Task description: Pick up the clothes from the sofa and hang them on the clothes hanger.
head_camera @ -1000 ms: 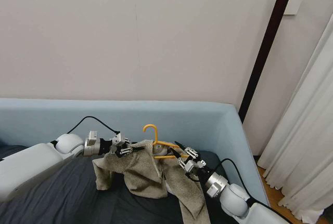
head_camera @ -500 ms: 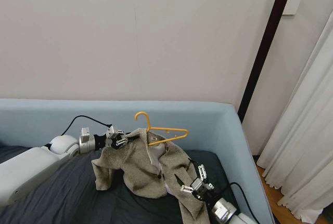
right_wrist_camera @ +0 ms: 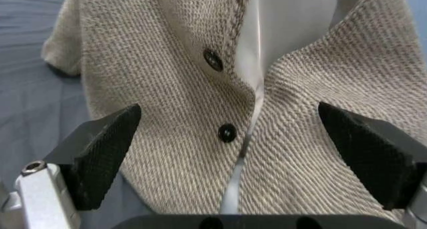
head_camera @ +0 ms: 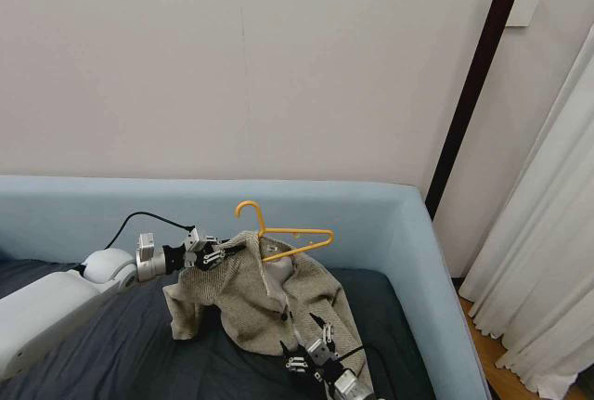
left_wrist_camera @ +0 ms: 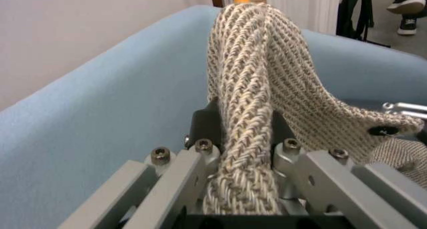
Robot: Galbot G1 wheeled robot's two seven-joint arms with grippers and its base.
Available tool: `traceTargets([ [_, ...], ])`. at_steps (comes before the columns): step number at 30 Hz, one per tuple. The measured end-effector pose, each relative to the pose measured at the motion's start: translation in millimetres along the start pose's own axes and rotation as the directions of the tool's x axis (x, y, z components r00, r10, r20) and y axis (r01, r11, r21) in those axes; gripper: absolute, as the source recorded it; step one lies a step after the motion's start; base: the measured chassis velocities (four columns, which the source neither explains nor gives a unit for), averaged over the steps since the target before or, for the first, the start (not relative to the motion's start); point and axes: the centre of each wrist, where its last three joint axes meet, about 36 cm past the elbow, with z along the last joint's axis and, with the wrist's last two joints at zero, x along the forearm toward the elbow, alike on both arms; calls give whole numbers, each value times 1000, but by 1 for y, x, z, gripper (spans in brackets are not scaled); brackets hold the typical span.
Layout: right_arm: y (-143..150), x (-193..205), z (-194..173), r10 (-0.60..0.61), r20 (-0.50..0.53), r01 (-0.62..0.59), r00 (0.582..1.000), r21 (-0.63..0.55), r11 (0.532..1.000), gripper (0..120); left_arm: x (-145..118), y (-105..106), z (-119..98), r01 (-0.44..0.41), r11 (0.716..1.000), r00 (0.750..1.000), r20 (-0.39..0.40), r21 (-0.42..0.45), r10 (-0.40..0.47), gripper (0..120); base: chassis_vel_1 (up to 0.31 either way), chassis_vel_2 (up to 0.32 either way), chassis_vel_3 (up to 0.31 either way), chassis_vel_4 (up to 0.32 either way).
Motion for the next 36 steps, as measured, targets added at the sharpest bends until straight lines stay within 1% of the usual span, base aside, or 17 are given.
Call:
traceTargets([
  [7,-3,-16,9,41,-27,-41,999,15,999,98,-2,-2,-4,-10,1000,1000,5,-2,10,8,0,0,0,0],
  [10,-5,-25,17,92,-23,-92,995,39,995,89,-5,-2,-5,-14,1000,1000,8,-2,14,8,0,0,0,0],
  [11,-5,-25,17,92,-23,-92,995,39,995,89,-5,-2,-5,-14,1000,1000,8,-2,14,8,0,0,0,0],
  [12,-4,-27,17,101,-24,-100,995,39,994,85,-5,-2,-5,-14,1000,1000,9,-2,14,8,0,0,0,0],
  [15,-1,-39,13,137,-30,-136,990,33,990,68,-4,-1,-4,-12,1000,1000,6,-1,12,8,0,0,0,0],
  [16,-1,-39,13,137,-30,-136,990,33,990,68,-4,-1,-4,-12,1000,1000,6,-1,12,8,0,0,0,0],
  [20,-1,-43,14,149,-55,-148,987,27,989,51,0,-2,-2,-13,1000,1000,-2,2,13,8,0,0,0,0],
  [21,-1,-43,14,149,-55,-148,987,27,989,51,0,-2,-2,-13,1000,1000,-2,2,13,8,0,0,0,0],
  [23,0,-43,16,148,-83,-147,986,18,989,43,3,-3,-1,-15,1000,1000,-6,3,15,8,0,0,0,0],
  [24,0,-42,17,146,-98,-146,984,14,989,36,4,-3,-1,-16,1000,1000,-7,3,16,8,0,0,0,0],
  [25,0,-41,18,146,-110,-145,983,12,989,33,4,-3,-1,-16,1000,1000,-7,3,16,8,0,0,0,0],
  [26,0,-41,18,146,-110,-145,983,12,989,33,4,-3,-1,-16,1000,1000,-7,3,16,8,0,0,0,0],
  [27,0,-41,18,146,-118,-146,982,8,989,30,3,-3,-1,-16,1000,1000,-6,3,16,8,0,0,0,0],
  [29,-1,-41,17,149,-145,-153,978,-18,988,18,2,-3,-1,-15,1000,1000,-3,3,15,8,0,0,0,0],
  [30,-1,-41,17,149,-145,-153,978,-18,988,18,2,-3,-1,-15,1000,1000,-3,3,15,8,0,0,0,0],
  [34,-2,-41,14,146,-158,-154,977,-41,987,1,2,-3,-1,-13,1000,1000,-1,2,13,8,0,0,0,0],
  [36,-2,-41,14,146,-158,-155,977,-43,987,0,2,-3,-2,-13,1000,1000,0,1,13,8,0,0,0,0],
])
